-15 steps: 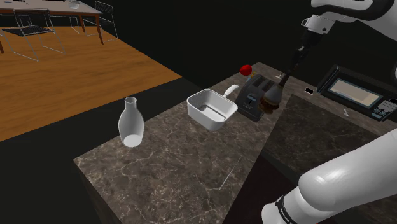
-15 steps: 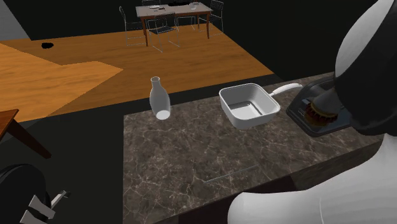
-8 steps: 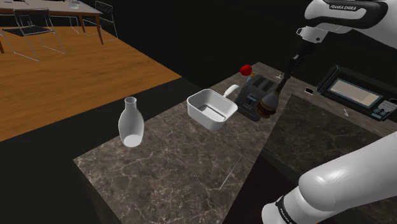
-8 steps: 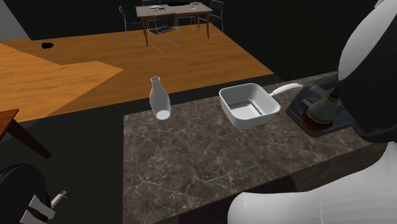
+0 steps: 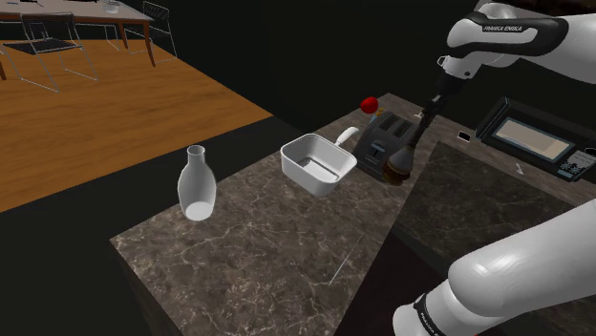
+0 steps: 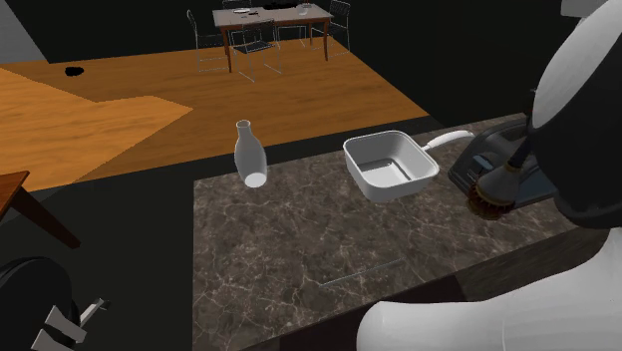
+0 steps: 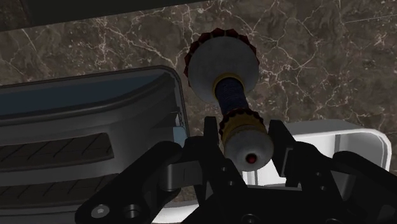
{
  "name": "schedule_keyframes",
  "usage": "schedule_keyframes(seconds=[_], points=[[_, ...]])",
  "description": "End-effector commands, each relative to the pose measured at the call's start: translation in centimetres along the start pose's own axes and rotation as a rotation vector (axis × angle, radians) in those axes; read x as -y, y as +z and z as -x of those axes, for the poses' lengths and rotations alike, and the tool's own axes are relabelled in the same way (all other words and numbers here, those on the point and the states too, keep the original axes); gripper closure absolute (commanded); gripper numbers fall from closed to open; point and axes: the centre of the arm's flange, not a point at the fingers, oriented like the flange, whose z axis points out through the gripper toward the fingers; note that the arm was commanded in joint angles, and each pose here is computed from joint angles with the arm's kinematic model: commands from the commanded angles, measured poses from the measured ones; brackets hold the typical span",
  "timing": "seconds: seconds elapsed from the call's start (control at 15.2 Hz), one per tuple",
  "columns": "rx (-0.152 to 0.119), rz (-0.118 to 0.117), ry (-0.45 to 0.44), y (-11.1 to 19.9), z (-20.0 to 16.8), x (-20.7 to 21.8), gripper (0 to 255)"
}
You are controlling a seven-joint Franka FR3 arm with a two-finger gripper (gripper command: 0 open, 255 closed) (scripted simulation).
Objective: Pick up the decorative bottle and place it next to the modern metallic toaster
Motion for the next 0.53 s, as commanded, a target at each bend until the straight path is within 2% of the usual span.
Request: schedule_keyframes(seconds=[0.0,0.46], points=[[-0.002,0.001,0.000,1.1,0.0,0.0,255],[-0.002,0.001,0.000,4.8,0.0,0.1,255]])
